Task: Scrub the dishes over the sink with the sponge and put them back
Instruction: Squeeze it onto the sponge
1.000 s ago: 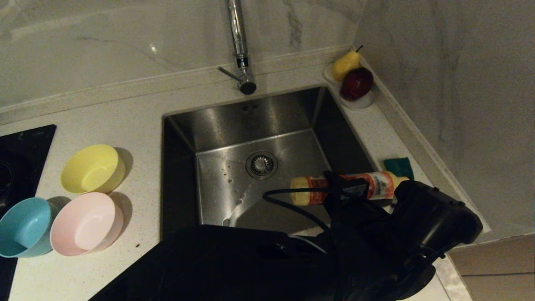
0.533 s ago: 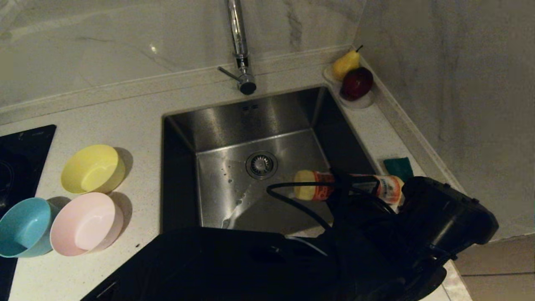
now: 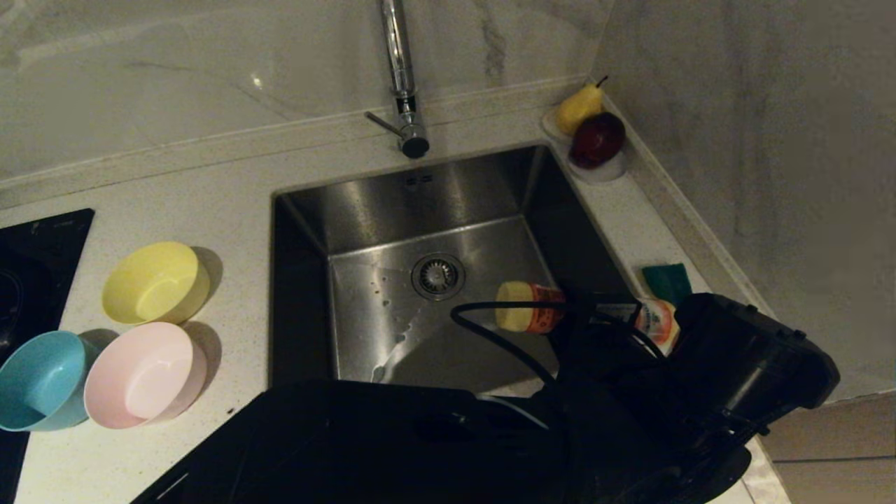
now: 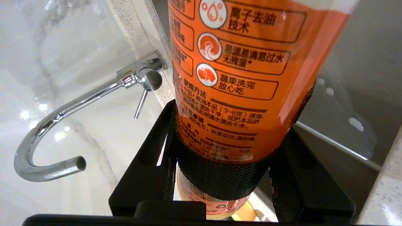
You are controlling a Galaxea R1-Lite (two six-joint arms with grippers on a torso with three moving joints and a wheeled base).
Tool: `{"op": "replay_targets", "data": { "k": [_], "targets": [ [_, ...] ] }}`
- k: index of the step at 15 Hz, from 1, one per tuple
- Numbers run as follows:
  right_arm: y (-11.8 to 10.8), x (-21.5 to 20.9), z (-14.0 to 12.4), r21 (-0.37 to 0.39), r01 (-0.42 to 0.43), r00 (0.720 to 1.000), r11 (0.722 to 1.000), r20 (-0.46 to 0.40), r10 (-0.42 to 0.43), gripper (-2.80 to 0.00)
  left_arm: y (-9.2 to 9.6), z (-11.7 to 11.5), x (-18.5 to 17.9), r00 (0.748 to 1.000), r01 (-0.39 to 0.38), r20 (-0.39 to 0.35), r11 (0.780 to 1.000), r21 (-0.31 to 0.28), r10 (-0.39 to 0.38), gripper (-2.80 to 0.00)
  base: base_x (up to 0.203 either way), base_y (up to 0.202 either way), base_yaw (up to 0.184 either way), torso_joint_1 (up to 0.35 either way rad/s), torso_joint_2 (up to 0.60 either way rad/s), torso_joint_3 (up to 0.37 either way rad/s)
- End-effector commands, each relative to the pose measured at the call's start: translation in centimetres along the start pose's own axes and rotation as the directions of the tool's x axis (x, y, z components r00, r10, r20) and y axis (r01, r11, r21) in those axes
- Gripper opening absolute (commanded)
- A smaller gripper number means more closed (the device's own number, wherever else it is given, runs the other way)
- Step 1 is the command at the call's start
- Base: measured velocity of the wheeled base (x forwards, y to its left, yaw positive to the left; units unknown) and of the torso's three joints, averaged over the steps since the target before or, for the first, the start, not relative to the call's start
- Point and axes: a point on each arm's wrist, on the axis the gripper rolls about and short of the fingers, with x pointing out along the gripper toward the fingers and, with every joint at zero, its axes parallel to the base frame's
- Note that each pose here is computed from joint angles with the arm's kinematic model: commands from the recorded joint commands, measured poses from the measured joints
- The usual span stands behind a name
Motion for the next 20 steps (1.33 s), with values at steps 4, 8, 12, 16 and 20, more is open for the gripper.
{"op": "replay_targets", "data": {
  "k": [4,8,12,16,20],
  "targets": [
    [0.0,0.0,0.0,-0.001,-0.001,1.000,1.000,0.002,0.001,-2.80,-0.2,0.1,0.1,1.000,-0.001,-0.010,1.000,0.025,0.001,-2.80,0.000,0.000,0.000,0.000,0.00,0.000],
    [0.0,0.0,0.0,-0.001,-0.001,1.000,1.000,0.002,0.001,-2.80,-0.6,0.3,0.1,1.000,-0.001,-0.010,1.000,0.025,0.002,-2.80,0.000,0.000,0.000,0.000,0.00,0.000],
    [0.0,0.0,0.0,-0.001,-0.001,1.000,1.000,0.002,0.001,-2.80,0.0,0.5,0.4,1.000,-0.019,-0.015,0.998,-0.060,0.018,-2.80,0.000,0.000,0.000,0.000,0.00,0.000],
    [0.0,0.0,0.0,-0.001,-0.001,1.000,1.000,0.002,0.001,-2.80,0.7,0.4,0.7,0.999,-0.037,-0.025,0.989,-0.143,0.033,-2.80,0.000,0.000,0.000,0.000,0.00,0.000],
    [0.0,0.0,0.0,-0.001,-0.001,1.000,1.000,0.002,0.001,-2.80,-0.3,0.9,1.1,0.999,-0.036,-0.030,0.990,-0.140,0.032,-2.80,0.000,0.000,0.000,0.000,0.00,0.000]
  ]
}}
